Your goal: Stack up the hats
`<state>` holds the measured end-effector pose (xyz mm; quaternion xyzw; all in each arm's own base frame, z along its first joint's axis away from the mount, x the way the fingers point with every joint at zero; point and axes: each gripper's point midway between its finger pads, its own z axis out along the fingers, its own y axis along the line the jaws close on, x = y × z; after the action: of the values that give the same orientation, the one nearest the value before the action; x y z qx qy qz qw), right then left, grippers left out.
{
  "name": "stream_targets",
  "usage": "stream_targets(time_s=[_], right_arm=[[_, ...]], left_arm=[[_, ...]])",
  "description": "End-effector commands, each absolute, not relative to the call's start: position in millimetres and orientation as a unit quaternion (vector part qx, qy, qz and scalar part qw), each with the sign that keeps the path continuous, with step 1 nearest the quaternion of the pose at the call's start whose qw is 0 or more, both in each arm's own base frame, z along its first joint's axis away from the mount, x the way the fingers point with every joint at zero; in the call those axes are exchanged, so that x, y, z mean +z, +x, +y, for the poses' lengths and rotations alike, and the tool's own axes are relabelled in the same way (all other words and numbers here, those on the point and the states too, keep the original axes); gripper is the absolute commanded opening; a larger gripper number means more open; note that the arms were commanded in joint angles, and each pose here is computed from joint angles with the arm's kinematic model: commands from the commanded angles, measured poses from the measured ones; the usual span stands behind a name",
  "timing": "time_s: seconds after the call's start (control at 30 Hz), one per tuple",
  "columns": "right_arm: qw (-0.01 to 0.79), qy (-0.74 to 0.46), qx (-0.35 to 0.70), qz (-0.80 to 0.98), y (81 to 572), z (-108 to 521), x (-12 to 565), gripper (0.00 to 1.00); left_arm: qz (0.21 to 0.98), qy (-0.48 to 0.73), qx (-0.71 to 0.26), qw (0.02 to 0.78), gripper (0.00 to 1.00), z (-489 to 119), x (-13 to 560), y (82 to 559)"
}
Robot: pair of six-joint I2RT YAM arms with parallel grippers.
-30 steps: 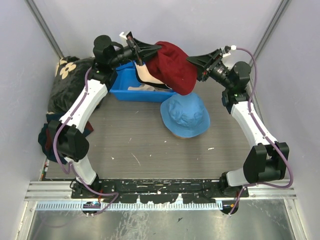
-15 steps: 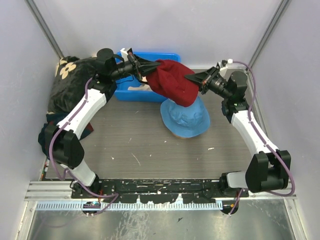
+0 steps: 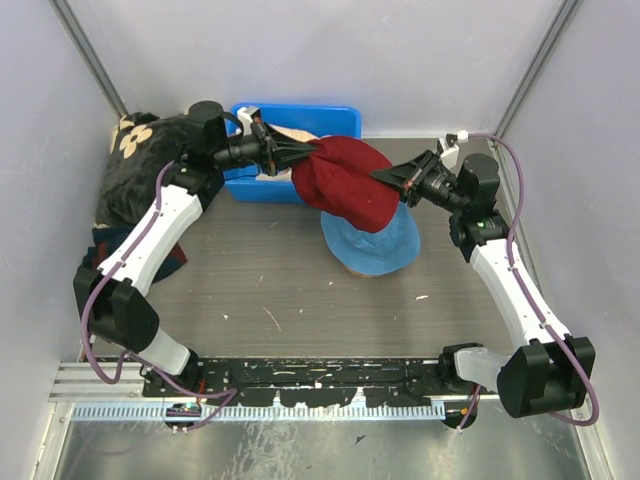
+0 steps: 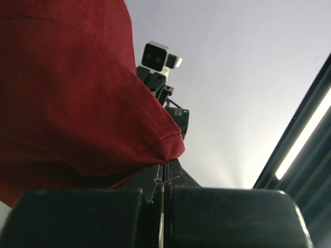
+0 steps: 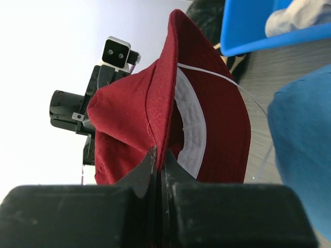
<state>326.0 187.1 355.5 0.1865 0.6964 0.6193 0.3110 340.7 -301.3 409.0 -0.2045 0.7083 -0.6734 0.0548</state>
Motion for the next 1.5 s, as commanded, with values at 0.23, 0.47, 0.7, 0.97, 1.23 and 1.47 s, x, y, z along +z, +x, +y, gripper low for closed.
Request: stream_targets(time_s=[0.23,0.47,0.7,0.97,1.23,1.47], right_arm=[[0.368,0.16,0.526,0.75,332.5,171.9,329.3,0.02],[0.39,0.152,0.48,0.771,342.4,162.6,313.5,0.02],[0.399,0.168,0.459,0.776,349.1,153.4,302.7,0.01],[0.421,0.226,0.437,0.762,363.2,133.2,304.5,0.01],[0.412,0.262,0.408,0.772,357.5,100.8,273.9,0.01],[0.399,0.236,0.393,0.794,342.5,100.5,254.7,0.01]], left_arm=[[0.731,-0.21,-0.649,0.033,0.16,-303.8,356.5,348.8],[0.735,-0.202,-0.646,0.032,0.36,-310.0,341.5,363.0],[0.733,-0.197,-0.65,0.037,0.44,-312.5,327.4,381.5],[0.736,-0.187,-0.649,0.047,0.48,-305.2,316.0,395.7],[0.765,-0.195,-0.612,0.056,0.51,-273.5,284.6,389.9],[0.802,-0.173,-0.568,0.061,0.45,-263.9,250.0,369.8]])
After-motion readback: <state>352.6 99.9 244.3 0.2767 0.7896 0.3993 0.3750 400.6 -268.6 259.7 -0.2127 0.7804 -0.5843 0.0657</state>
